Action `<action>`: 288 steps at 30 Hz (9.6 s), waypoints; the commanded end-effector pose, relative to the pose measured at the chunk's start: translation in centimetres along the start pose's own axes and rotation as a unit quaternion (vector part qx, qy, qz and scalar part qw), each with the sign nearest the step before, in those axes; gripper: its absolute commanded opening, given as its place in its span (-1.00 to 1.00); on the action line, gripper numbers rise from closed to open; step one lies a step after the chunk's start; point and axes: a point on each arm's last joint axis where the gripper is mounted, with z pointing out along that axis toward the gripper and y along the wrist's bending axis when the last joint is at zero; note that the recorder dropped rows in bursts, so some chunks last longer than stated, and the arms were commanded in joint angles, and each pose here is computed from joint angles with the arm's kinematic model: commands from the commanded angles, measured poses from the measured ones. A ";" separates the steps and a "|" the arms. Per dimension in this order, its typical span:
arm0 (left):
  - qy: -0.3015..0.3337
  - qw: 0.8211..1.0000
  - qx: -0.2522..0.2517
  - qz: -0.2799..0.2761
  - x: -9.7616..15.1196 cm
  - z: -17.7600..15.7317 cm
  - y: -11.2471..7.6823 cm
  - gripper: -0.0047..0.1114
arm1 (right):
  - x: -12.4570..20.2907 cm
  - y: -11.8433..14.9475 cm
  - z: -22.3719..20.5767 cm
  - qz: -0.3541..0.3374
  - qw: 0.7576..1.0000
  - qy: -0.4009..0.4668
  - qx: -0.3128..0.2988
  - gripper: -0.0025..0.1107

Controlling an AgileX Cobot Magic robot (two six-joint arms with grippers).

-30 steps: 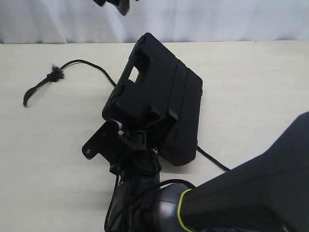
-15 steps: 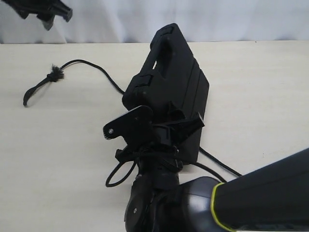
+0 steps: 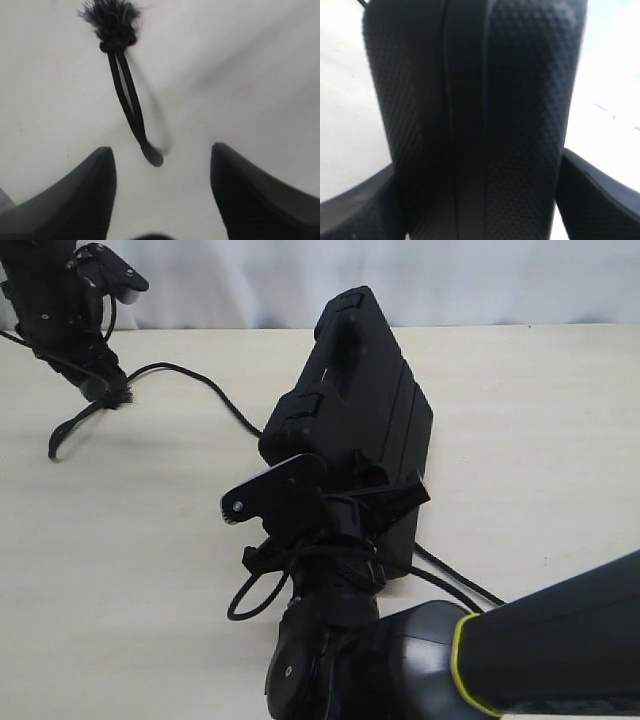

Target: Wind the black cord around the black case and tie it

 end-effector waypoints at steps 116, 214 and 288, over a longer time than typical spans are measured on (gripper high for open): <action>0.057 0.940 0.319 -0.110 -5.8 8.2 -11.4 -0.92 | 3.6 -5.5 7.9 0.106 0.965 0.207 -0.123 -0.88; -0.389 0.864 0.266 0.177 -12.2 -3.9 -9.2 -0.92 | -6.9 -18.3 0.3 0.127 0.969 0.103 -0.184 0.47; -0.409 0.845 0.234 0.254 -9.5 -11.3 -8.4 -0.01 | -6.9 -23.1 15.3 0.330 0.861 0.178 -0.343 -0.88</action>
